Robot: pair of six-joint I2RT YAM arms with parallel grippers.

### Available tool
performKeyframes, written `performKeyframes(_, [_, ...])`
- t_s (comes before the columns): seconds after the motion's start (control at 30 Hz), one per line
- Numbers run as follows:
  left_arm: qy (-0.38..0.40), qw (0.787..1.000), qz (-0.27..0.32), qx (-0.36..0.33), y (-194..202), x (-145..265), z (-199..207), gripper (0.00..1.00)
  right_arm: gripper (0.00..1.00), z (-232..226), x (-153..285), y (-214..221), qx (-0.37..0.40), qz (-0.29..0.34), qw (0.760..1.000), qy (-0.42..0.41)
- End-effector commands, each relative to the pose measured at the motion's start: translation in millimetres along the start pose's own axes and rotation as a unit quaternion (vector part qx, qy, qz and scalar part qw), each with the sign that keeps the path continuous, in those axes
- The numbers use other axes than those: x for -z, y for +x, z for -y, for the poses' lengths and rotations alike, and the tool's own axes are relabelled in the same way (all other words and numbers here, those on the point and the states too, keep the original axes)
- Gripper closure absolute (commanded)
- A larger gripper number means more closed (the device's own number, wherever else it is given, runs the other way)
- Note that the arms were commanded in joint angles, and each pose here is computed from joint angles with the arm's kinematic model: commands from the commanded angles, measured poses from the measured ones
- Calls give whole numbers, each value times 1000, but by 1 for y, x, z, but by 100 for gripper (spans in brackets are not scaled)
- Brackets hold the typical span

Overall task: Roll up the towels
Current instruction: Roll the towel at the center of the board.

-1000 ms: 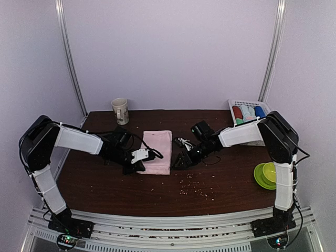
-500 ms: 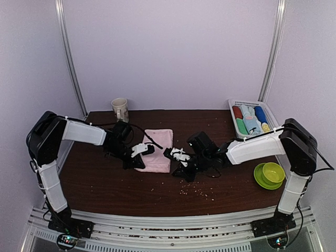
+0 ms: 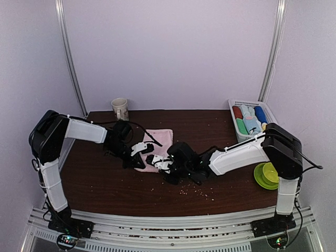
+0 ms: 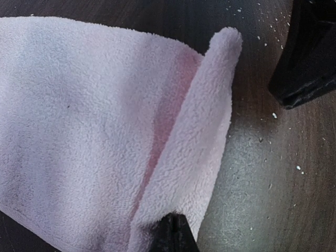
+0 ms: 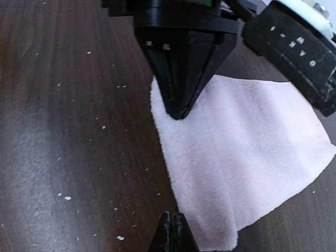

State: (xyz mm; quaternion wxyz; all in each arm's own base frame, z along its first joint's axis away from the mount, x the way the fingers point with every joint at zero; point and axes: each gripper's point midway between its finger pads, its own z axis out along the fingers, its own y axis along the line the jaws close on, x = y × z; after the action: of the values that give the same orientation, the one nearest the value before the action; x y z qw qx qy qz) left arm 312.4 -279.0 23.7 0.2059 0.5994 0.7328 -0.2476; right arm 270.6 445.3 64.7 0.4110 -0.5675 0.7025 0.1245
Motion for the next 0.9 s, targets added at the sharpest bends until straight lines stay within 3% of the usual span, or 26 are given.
performKeyframes(0.0, [20, 998, -48, 28, 31, -12, 7, 100, 100, 30, -7, -13, -2, 2, 997, 73])
performKeyframes(0.5, [19, 998, -55, 30, 37, -9, 8, 100, 100, 48, -29, 49, 10, -115, 983, 141])
performKeyframes(0.73, [18, 997, -61, 33, 41, -9, 9, 100, 100, 72, -15, 46, 28, -127, 971, 201])
performKeyframes(0.87, [24, 997, -58, 40, 42, -9, 9, 100, 75, 68, 3, 28, 53, -100, 976, 185])
